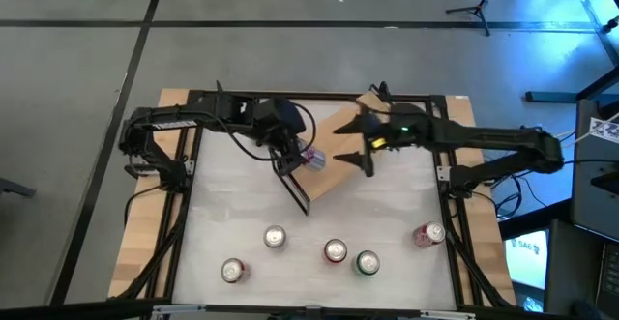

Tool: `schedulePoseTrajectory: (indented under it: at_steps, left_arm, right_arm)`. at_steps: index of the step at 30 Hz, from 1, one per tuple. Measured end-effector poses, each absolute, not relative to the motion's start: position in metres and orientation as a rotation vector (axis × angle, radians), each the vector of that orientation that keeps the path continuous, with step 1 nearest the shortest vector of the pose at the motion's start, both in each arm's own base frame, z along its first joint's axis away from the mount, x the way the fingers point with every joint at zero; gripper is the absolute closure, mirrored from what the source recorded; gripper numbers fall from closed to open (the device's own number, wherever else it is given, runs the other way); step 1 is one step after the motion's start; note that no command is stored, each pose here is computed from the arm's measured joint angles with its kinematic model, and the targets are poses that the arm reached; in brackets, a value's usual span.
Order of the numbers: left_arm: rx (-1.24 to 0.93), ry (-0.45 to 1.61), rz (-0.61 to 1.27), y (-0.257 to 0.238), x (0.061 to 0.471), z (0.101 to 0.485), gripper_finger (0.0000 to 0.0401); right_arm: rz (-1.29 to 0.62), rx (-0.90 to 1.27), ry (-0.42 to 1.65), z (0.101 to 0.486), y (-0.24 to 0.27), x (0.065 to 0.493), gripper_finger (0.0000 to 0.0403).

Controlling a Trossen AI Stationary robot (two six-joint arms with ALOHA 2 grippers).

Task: Place canned beverage on shelf
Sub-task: Put the left silver soda can on the shelf

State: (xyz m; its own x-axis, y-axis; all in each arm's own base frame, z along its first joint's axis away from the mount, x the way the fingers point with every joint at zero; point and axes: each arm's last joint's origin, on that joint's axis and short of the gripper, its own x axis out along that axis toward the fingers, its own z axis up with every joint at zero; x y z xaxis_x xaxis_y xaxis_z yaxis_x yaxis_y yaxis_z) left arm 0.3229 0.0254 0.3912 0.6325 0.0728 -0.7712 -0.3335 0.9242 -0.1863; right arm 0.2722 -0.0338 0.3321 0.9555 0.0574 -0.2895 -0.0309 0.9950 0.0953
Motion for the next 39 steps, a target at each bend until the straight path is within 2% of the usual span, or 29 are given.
schedulePoseTrajectory:
  at_steps: [5,12,23,32,39]
  left_arm:
    - [-0.299,0.849,0.243,0.026,0.324,0.391,0.0113]
    - [-0.274,0.799,0.225,0.026,0.328,0.395,0.0112]
    - [-0.230,0.727,0.186,0.026,0.333,0.400,0.0112]
    - [-0.215,0.726,0.184,0.026,0.333,0.400,0.0112]
    - [-0.207,0.722,0.183,0.026,0.334,0.401,0.0106]
  right_arm:
    - [0.124,0.068,0.408,0.330,-0.036,0.302,0.0050]
    - [0.181,0.065,0.420,0.329,-0.038,0.326,0.0050]
    - [0.255,0.056,0.396,0.328,-0.037,0.330,0.0053]
    - [0.250,0.050,0.398,0.327,-0.037,0.331,0.0119]
    - [0.246,0.049,0.399,0.327,-0.037,0.331,0.0110]
